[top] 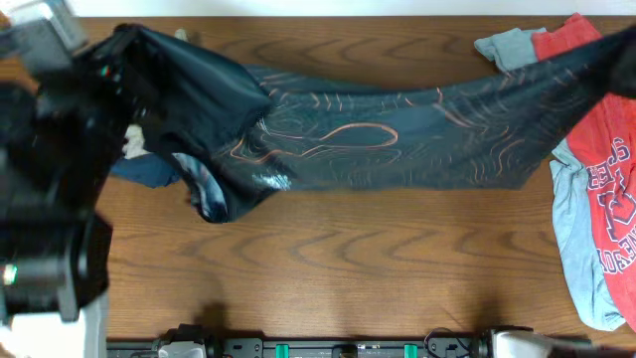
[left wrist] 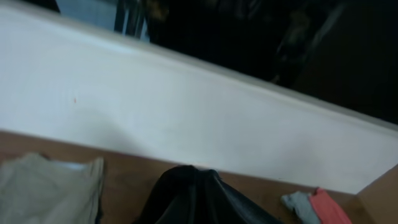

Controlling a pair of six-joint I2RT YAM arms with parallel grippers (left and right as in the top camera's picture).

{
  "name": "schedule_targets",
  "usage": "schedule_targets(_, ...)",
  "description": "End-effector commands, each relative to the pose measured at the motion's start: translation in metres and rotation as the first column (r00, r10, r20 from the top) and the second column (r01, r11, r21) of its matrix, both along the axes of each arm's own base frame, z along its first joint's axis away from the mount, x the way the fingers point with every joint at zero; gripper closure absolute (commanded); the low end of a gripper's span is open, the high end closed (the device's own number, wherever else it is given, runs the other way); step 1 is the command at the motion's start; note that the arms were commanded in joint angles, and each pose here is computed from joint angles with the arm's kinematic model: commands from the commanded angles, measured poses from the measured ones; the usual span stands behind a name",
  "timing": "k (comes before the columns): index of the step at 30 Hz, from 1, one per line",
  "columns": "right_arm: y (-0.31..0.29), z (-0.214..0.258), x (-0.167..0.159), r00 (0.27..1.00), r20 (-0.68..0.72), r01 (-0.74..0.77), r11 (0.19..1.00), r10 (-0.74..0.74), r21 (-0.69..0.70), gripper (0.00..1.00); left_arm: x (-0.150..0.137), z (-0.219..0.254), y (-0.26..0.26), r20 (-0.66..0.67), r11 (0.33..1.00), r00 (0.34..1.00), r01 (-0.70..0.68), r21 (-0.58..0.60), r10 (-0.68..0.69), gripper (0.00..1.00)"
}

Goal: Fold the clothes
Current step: 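Lift the jersey with both grippers and fling it forward over the table, then pull the jersey back with both grippers and lay it flat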

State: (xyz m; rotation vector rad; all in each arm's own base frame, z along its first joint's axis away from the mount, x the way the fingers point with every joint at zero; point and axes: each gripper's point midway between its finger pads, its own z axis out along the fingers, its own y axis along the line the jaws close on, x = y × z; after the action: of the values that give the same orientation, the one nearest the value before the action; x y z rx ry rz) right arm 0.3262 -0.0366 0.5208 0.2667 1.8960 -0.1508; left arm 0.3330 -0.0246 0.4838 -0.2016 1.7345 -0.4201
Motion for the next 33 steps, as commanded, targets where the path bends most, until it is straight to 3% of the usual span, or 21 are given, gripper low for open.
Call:
schedule_targets(1,-0.001,-0.040,0.045,0.991,-0.130,-0.009,0.999,0.004,-0.033,0.99,0.031,-0.023,-0.003,-0.074,0.999,0.997,0.023,-0.028,-0.025,0.94)
schedule_targets(8,-0.009,-0.108,0.141,0.972,-0.233,0.009,0.999,-0.016,-0.032,0.99,0.130,-0.081,-0.001,-0.140,0.999,0.990,0.026,-0.032,-0.030,0.94)
schedule_targets(13,-0.022,-0.107,0.206,0.996,-0.083,0.035,0.999,-0.037,-0.029,0.99,0.193,-0.083,-0.002,0.004,0.996,0.999,0.037,-0.087,-0.036,0.94)
schedule_targets(16,-0.026,-0.079,0.223,0.998,0.061,0.026,0.999,-0.025,-0.020,0.99,0.210,-0.067,0.001,0.104,0.988,0.994,0.038,-0.149,-0.022,0.94)
schedule_targets(22,-0.042,0.004,0.212,0.938,0.343,0.053,0.998,-0.042,-0.024,0.99,0.204,0.027,0.016,0.369,0.984,0.929,0.047,-0.173,0.020,0.94)
schedule_targets(27,-0.058,0.036,0.184,0.909,0.409,0.101,0.995,-0.082,-0.025,0.99,0.173,0.104,0.031,0.502,0.988,0.864,0.045,-0.151,0.038,0.94)
schedule_targets(30,-0.060,0.024,0.175,0.935,0.341,0.107,0.994,-0.092,-0.025,0.99,0.167,0.098,0.022,0.416,0.986,0.909,0.101,-0.136,-0.035,0.94)
schedule_targets(33,-0.060,-0.017,0.169,0.980,0.170,0.109,0.994,-0.103,-0.024,0.99,0.169,0.039,0.004,0.170,0.971,0.975,0.172,-0.168,-0.143,0.94)
